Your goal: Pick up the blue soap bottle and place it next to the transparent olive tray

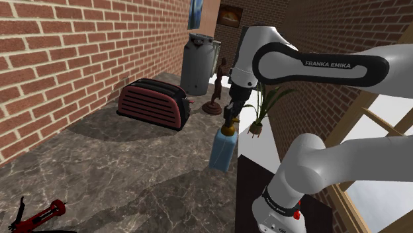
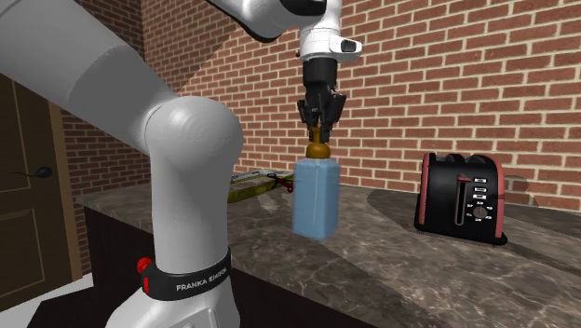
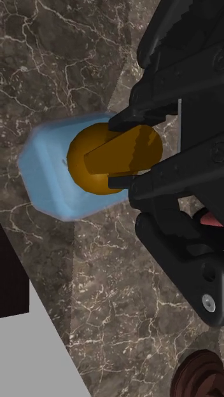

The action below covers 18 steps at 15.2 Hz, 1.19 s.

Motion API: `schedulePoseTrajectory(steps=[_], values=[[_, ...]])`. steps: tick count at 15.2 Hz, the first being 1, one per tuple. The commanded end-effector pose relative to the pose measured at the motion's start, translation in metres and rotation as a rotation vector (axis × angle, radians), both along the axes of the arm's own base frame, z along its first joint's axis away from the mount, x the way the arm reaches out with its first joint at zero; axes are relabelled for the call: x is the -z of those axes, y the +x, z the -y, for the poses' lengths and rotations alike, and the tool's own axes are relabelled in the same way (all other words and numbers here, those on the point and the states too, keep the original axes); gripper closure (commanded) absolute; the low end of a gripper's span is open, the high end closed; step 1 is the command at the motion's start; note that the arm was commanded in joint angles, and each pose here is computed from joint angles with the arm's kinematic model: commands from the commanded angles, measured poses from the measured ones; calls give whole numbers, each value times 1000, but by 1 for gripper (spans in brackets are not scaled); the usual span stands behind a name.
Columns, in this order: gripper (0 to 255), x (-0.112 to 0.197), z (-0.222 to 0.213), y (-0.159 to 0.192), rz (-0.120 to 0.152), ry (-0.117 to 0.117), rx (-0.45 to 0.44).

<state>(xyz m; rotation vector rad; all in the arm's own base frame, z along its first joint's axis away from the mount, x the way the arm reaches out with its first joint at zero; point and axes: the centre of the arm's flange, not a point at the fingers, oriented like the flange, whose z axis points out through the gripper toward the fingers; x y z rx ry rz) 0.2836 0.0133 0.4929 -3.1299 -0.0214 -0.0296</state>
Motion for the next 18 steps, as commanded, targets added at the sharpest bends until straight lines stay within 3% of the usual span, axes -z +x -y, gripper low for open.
schedulePoseTrajectory(steps=[1, 18], values=[[255, -11, 0, 1, 0, 0, 0], [255, -101, 0, 1, 0, 0, 0]])
